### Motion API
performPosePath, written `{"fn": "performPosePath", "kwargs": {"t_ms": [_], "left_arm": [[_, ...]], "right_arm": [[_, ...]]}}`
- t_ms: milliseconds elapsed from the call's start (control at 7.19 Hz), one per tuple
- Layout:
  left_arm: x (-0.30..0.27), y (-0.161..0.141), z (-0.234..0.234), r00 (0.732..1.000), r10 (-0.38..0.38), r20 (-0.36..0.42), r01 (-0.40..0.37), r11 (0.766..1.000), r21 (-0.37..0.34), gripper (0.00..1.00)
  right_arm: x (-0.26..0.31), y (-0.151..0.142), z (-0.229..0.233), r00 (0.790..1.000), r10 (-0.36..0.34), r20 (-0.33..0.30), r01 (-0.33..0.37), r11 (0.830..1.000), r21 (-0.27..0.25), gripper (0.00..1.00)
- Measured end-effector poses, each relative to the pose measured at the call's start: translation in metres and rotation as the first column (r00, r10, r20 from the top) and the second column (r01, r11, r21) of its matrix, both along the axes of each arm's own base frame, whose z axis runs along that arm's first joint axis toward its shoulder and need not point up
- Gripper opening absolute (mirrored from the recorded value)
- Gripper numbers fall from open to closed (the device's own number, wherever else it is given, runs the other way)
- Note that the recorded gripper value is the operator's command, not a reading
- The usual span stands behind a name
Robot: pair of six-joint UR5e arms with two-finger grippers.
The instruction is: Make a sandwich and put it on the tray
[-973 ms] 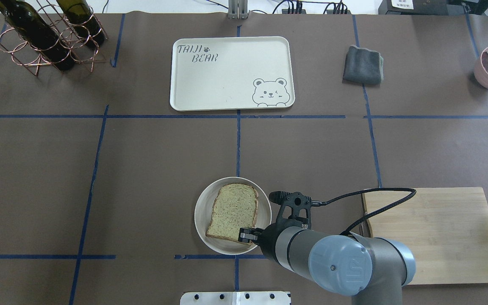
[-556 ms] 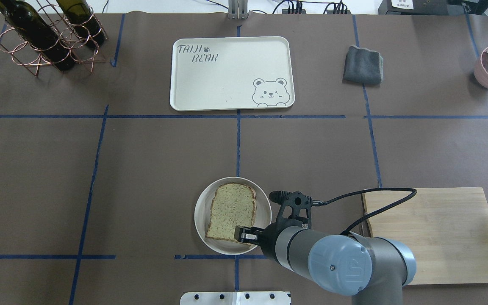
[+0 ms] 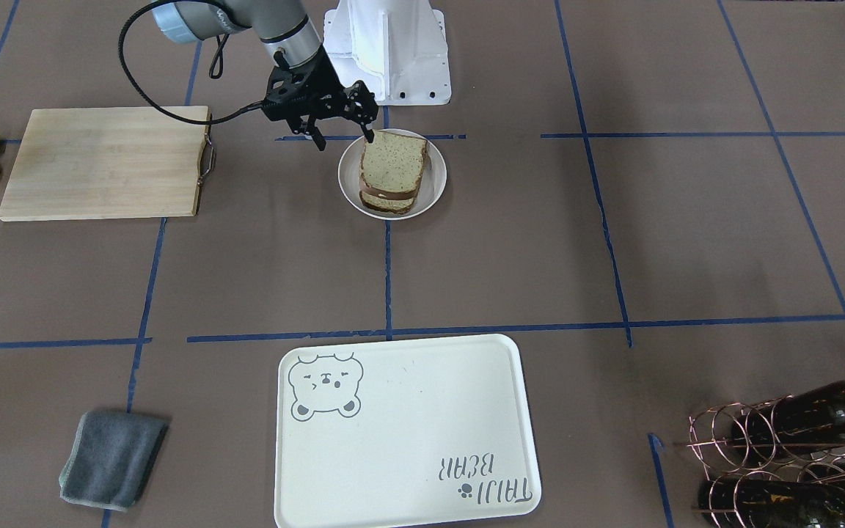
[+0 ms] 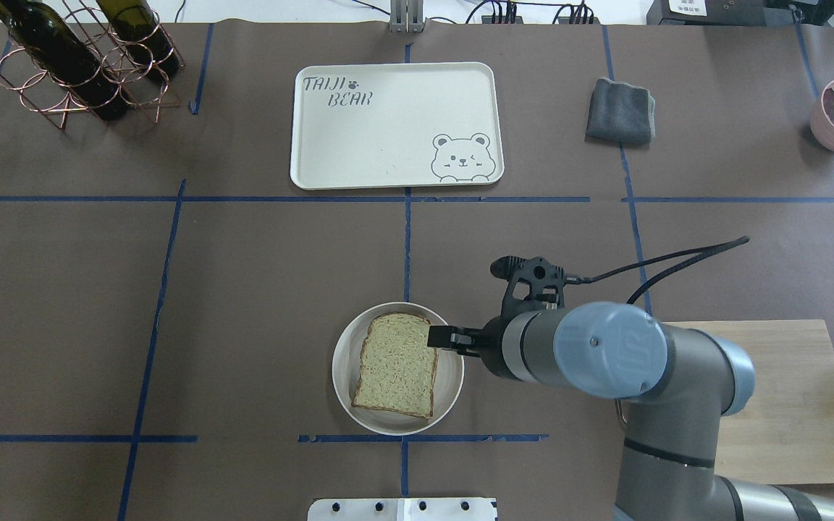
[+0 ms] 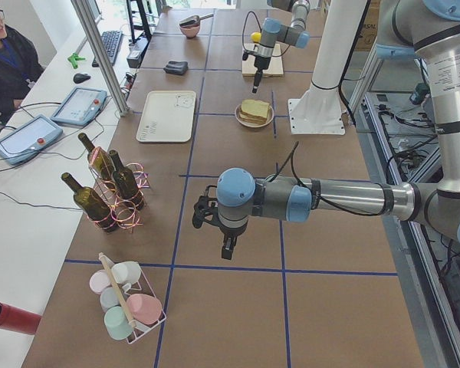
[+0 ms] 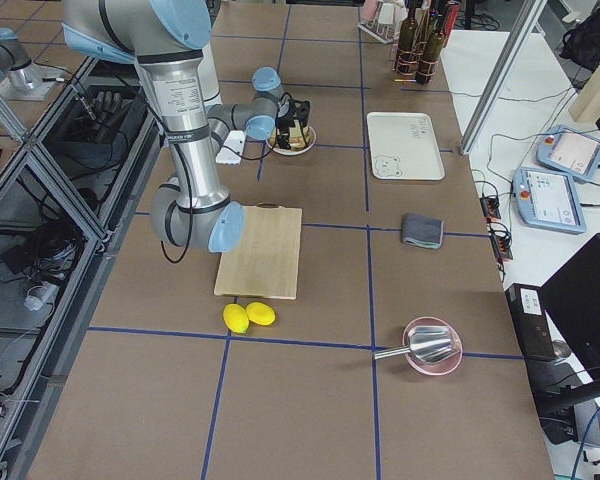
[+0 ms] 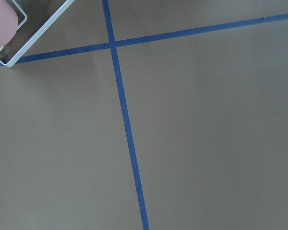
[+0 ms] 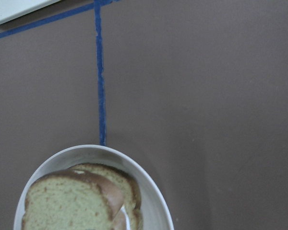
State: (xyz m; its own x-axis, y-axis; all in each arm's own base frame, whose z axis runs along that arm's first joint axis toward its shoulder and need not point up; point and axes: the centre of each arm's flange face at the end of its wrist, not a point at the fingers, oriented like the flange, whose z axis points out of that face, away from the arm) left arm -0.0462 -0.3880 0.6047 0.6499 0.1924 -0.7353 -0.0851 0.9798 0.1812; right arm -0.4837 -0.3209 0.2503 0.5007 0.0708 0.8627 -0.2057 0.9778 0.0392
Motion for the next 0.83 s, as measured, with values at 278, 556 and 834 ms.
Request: {"fn": "performPosePath", "kwargs": {"t_ms": [278, 556, 834], "left_arm": [[0.000, -0.006, -0.005, 1.000, -0.001, 0.006, 0.001, 1.000, 0.013, 1.00], [0.001, -0.023, -0.020, 1.000, -0.006, 0.001, 0.006, 0.999, 0.038, 1.00], [0.002, -0.045, -0.040, 1.000, -0.007, -0.005, 0.007, 0.996, 0.087, 1.00]], "right_arm": [[0.049, -0.062, 0.023, 0.986, -0.086, -0.140, 0.099, 0.991, 0.089, 1.00], [0.131, -0.125, 0.063, 0.948, -0.185, -0.259, 0.228, 0.963, 0.146, 1.00], [0.230, -0.165, 0.128, 0.905, -0.285, -0.316, 0.353, 0.917, 0.186, 1.00]]}}
